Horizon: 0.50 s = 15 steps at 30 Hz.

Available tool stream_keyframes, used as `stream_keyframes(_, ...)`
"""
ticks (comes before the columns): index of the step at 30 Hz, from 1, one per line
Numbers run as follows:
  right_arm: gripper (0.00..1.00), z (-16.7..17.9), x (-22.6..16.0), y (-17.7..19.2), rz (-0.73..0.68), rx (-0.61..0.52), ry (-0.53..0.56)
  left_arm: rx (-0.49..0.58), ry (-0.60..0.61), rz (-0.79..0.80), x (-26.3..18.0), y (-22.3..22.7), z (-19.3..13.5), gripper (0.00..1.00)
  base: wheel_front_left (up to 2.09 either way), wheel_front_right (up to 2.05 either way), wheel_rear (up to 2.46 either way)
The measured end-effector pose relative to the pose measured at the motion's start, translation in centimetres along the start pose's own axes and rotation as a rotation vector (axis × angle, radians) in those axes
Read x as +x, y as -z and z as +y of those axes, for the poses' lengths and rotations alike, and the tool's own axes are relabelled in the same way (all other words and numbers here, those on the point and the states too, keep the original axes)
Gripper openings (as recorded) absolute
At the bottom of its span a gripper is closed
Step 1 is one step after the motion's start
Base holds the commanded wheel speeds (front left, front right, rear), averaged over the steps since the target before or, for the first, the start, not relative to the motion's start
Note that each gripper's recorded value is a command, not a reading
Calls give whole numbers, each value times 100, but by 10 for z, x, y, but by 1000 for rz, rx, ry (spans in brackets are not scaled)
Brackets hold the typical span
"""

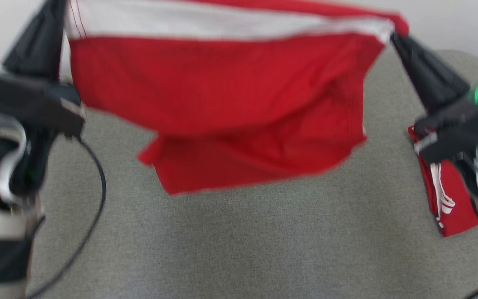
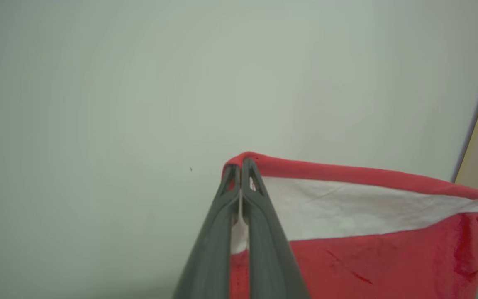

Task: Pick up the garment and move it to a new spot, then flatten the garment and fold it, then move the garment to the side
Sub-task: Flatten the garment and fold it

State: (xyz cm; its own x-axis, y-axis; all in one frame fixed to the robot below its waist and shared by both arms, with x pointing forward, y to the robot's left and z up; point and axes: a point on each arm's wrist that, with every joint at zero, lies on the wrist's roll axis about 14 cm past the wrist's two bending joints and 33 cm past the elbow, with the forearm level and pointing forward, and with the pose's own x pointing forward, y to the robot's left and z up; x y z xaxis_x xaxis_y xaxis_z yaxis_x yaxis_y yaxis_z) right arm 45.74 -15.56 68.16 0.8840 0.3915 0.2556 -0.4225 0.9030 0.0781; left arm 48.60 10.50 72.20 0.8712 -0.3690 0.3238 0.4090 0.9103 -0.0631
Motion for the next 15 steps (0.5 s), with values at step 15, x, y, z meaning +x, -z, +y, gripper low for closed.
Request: stream_keyframes(15,0,-45,148,-14,-179,-179,30,42,-116,-142,131,4,57,0,0,0,0)
